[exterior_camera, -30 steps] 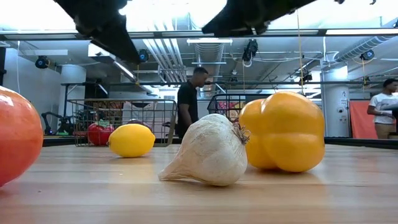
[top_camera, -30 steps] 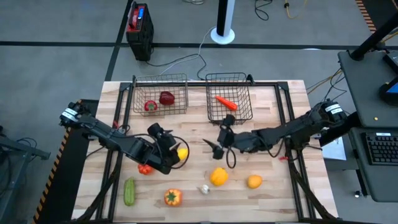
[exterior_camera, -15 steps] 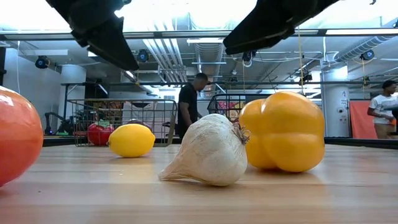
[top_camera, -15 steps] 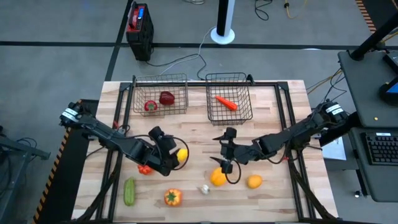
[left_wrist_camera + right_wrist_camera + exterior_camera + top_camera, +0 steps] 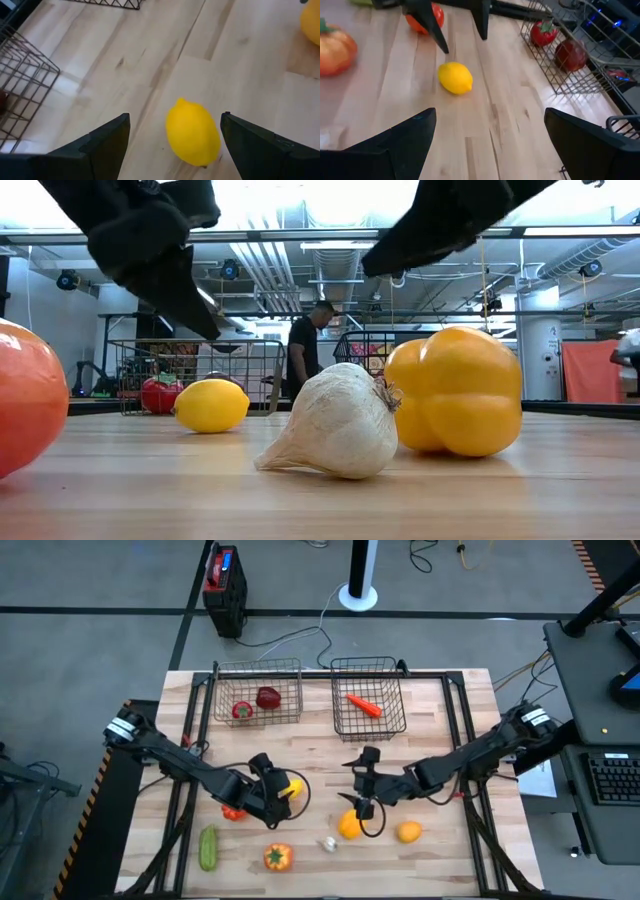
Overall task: Sort produce into baskets
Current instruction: Put the lemon into the gold wire basket
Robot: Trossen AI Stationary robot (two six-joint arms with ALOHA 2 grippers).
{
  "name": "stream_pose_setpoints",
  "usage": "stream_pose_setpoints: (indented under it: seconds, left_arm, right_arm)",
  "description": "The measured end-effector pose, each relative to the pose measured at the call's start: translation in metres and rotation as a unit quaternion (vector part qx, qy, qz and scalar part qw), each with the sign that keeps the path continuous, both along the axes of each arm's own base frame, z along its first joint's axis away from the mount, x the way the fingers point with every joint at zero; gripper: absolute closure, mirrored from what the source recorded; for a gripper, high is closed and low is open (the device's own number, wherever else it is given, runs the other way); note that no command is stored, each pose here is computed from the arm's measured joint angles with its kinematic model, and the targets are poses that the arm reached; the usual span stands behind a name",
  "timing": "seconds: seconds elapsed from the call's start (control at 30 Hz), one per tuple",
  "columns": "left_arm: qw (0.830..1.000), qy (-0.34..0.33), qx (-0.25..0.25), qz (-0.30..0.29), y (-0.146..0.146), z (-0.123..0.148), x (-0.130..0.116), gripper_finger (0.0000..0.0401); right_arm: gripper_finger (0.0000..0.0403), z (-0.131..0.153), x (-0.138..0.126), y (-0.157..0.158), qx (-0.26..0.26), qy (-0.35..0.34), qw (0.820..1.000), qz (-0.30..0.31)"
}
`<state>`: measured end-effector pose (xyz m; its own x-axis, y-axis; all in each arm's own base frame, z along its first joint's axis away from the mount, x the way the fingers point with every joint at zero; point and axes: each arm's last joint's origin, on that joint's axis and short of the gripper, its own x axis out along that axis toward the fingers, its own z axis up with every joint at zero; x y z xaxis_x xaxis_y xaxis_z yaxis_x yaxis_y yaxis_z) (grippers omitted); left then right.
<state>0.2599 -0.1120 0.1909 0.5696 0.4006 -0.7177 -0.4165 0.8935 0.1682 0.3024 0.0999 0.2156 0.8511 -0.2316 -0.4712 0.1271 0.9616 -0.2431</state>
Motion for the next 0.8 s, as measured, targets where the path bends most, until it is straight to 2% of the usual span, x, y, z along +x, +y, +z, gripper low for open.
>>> stream_pose_setpoints:
  seconds: [0.1, 0.3, 0.4, 0.8]
  left_arm:
    - [1.0, 0.003, 0.002, -0.001, -0.001, -0.002, 0.001, 0.0108]
    - [1.0, 0.016, 0.005, 0.006, -0.002, -0.013, 0.004, 0.0108]
    - [1.0, 0.024, 0.006, 0.012, -0.003, -0.019, 0.005, 0.0107]
    - [0.999, 0.033, 0.007, 0.019, -0.004, -0.027, 0.008, 0.0105]
  right_arm:
    - [0.0039, -0.001, 0.001, 0.0, -0.007, 0.0, 1.0, 0.004]
    - [0.0039, 0.025, 0.007, 0.003, -0.047, -0.094, 0.994, 0.036]
    - [0.0039, 0.034, 0.01, 0.002, -0.064, -0.107, 0.991, 0.042]
    - [0.0039, 0.021, 0.008, 0.001, -0.022, -0.086, 0.996, 0.022]
